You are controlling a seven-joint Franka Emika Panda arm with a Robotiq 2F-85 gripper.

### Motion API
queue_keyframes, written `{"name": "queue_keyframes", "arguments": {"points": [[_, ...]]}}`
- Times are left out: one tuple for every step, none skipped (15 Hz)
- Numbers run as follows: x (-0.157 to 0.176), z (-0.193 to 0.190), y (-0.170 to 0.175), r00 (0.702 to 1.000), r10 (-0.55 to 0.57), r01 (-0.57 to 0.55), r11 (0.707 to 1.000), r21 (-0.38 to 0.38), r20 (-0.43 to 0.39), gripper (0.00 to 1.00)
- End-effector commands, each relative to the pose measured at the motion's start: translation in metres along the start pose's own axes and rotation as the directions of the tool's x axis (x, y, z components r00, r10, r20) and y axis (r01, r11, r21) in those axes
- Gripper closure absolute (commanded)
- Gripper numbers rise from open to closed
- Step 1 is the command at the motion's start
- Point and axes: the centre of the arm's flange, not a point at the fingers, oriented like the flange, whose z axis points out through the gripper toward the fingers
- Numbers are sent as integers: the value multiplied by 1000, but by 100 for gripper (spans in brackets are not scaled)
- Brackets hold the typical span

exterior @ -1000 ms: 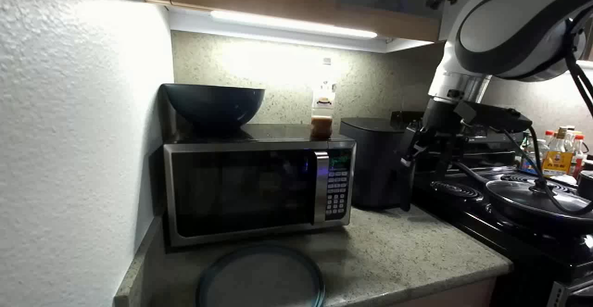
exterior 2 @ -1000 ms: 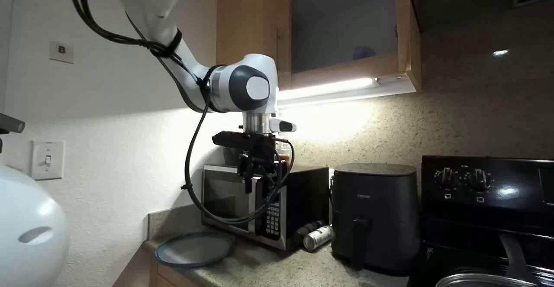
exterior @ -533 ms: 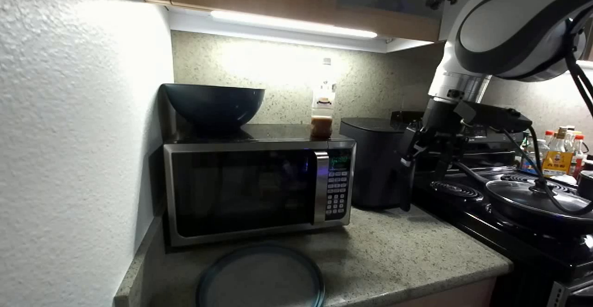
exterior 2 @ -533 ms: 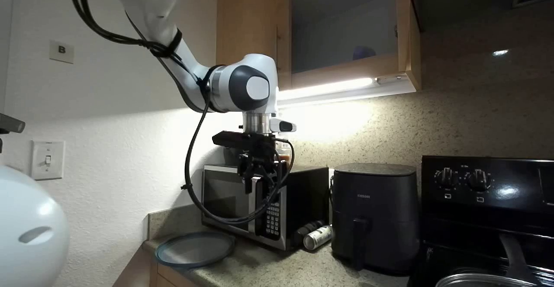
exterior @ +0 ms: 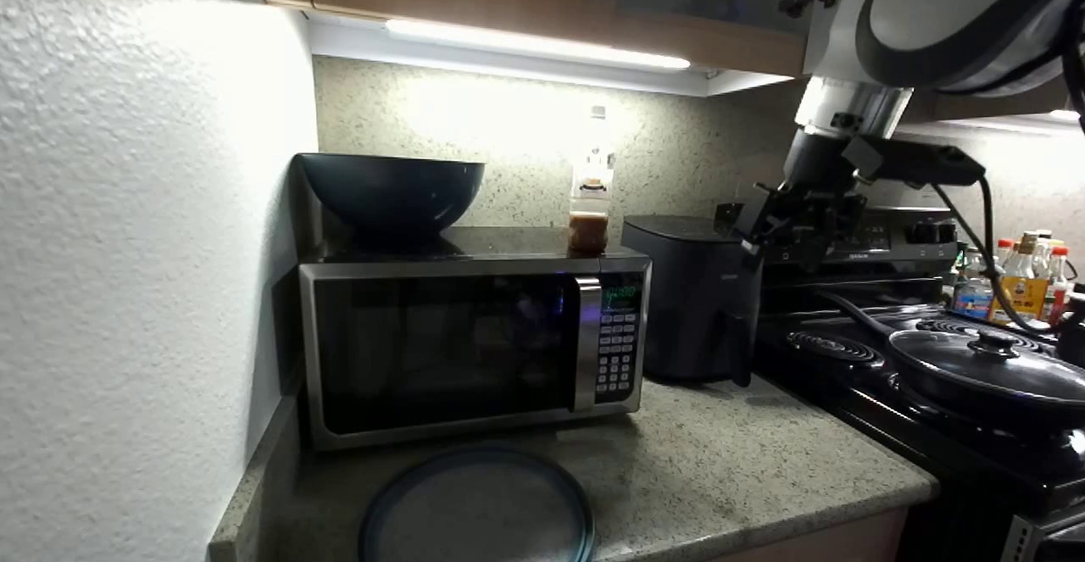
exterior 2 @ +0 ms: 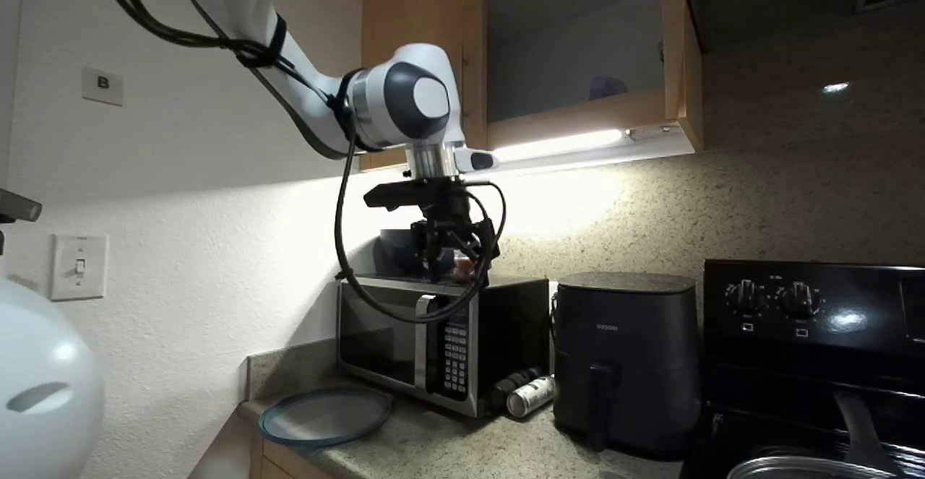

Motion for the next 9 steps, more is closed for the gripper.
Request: {"name": "queue_keyframes", "arguments": {"points": [[-6, -75, 8, 992, 37, -49, 995, -92, -124, 0], [-6, -92, 9, 987, 45, -62, 992, -109, -155, 0], [-8, -117, 10, 979, 57, -83, 988, -130, -194, 0], [-8, -132, 12, 972, 63, -98, 984, -146, -224, 0], [-11, -149, 13, 965, 70, -113, 980, -162, -253, 0], [-3, -123, 13, 975, 51, -77, 990, -115, -214, 0], [-7, -139, 13, 969, 56, -88, 988, -126, -239, 0], [-10, -149, 14, 966, 57, -92, 987, -130, -254, 0], [-12, -152, 13, 964, 57, -94, 987, -133, -260, 0]]}}
